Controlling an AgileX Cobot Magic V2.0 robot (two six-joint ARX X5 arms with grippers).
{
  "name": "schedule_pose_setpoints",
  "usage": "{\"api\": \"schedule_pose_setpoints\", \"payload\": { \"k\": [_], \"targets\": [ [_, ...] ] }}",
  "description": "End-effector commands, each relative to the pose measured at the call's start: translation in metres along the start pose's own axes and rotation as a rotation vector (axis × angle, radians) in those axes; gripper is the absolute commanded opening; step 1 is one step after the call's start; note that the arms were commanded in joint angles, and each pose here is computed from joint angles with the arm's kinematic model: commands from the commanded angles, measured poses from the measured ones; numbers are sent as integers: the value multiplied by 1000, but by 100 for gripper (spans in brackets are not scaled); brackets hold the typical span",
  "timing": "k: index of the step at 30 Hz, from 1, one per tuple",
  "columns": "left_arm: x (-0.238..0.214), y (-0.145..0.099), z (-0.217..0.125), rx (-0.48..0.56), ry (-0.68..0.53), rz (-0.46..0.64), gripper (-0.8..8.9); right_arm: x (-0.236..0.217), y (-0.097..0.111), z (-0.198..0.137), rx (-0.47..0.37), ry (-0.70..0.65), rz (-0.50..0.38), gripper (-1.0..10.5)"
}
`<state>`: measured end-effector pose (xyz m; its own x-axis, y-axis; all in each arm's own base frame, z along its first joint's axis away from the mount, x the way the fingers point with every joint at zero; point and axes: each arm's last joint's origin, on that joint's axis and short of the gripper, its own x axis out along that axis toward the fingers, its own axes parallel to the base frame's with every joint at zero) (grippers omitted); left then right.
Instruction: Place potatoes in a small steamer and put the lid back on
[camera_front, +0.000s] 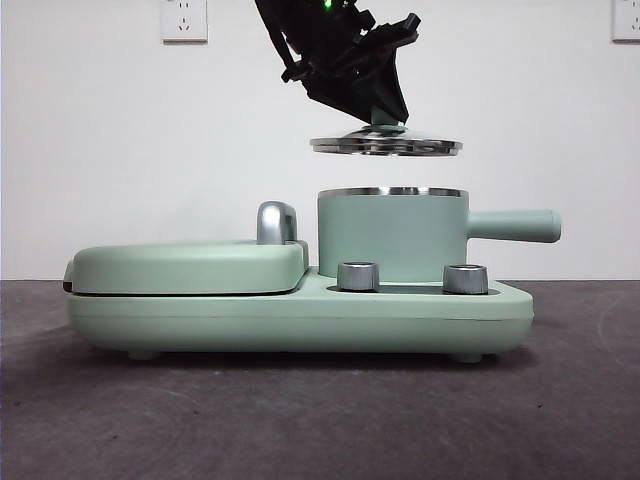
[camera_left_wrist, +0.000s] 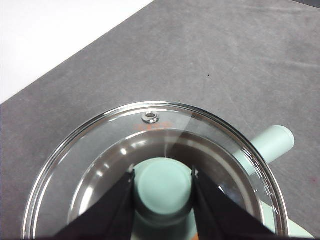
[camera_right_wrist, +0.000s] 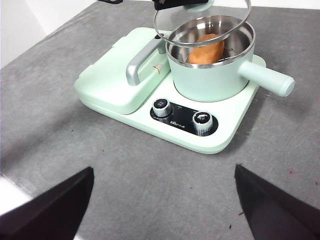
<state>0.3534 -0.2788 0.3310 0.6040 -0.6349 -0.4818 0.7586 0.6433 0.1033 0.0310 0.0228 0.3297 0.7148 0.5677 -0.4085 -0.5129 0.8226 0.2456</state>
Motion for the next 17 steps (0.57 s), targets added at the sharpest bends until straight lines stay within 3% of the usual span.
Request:
{"api": "schedule_pose_setpoints", "payload": {
  "k": [1,17],
  "targets": [
    [8,-2,4,18,-32,-5,13,-1,1,2,6,-9,10,442],
    [28,5,-12,-2,9,-45,13,-1,1,2,6,-9,9,441]
  ]
}}
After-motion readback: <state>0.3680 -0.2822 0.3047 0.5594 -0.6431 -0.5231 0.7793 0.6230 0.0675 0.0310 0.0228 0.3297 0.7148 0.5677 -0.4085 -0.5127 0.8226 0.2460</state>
